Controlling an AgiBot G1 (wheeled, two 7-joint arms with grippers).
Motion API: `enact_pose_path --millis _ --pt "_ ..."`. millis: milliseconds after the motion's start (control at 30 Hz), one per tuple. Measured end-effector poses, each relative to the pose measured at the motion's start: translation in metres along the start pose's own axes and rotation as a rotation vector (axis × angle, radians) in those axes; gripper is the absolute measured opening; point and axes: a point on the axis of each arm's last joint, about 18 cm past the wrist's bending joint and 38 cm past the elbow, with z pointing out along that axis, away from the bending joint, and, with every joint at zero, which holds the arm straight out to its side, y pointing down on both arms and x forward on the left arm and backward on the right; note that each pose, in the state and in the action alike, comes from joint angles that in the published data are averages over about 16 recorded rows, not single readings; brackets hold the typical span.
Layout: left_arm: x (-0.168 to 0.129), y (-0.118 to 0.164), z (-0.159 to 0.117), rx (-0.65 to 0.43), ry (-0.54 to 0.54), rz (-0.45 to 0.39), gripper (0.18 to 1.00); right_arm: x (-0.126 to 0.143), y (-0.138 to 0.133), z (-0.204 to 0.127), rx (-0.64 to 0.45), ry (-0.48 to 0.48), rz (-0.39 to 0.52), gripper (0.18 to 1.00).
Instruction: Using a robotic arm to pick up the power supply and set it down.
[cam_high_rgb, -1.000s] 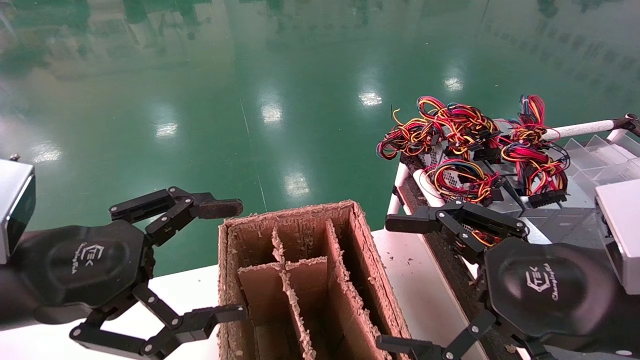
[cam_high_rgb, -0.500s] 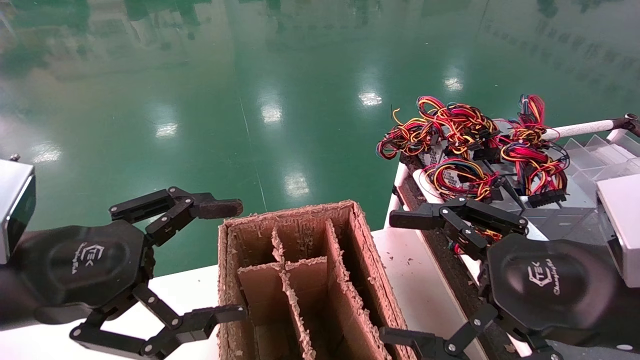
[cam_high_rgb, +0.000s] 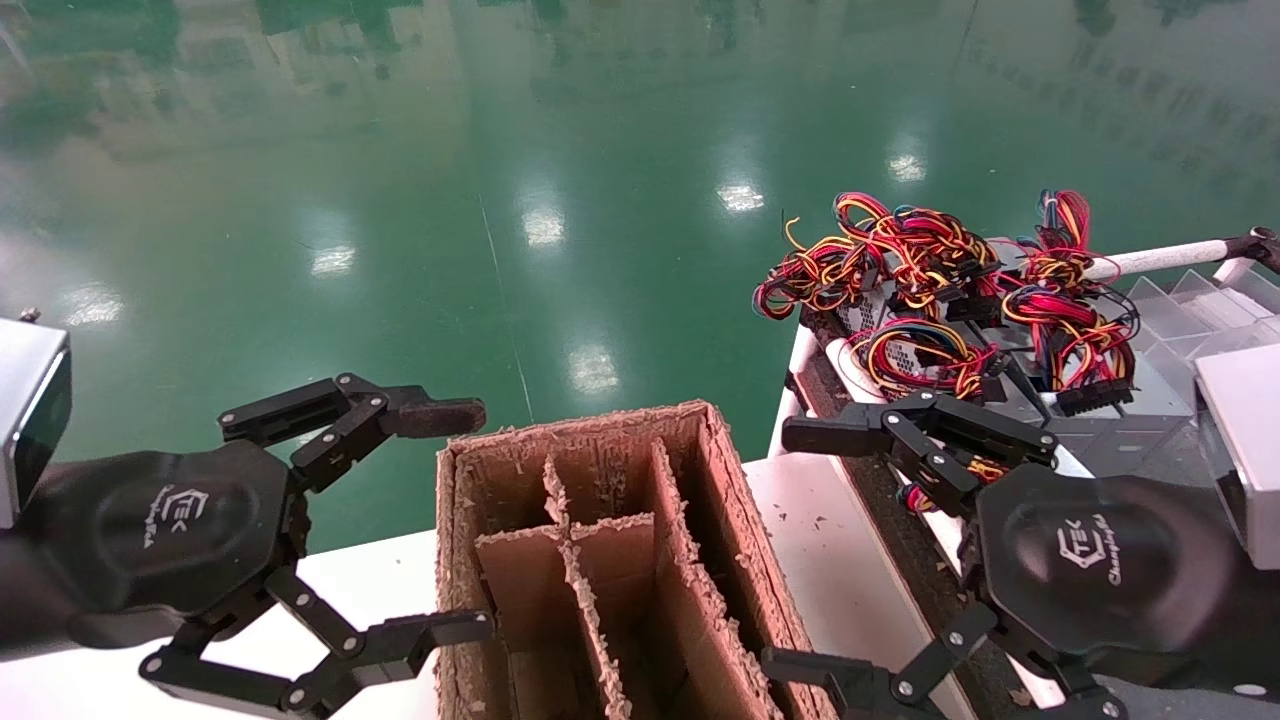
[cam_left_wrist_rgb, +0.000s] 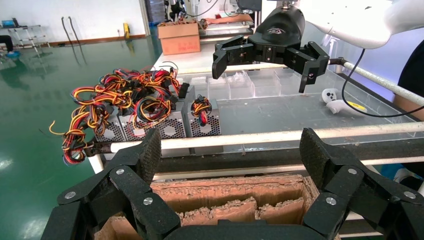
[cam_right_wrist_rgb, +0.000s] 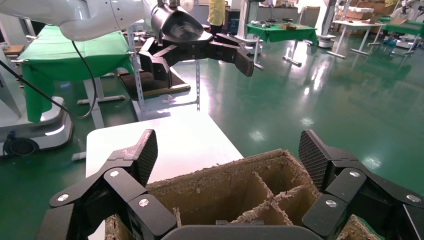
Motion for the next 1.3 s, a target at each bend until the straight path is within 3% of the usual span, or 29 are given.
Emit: enact_pose_path --millis 1300 --pt "0.0000 0.0000 0.0000 0.000 0.000 0.000 1.001 0.0006 0.0002 -0.0006 -0.001 0.003 0.001 1.001"
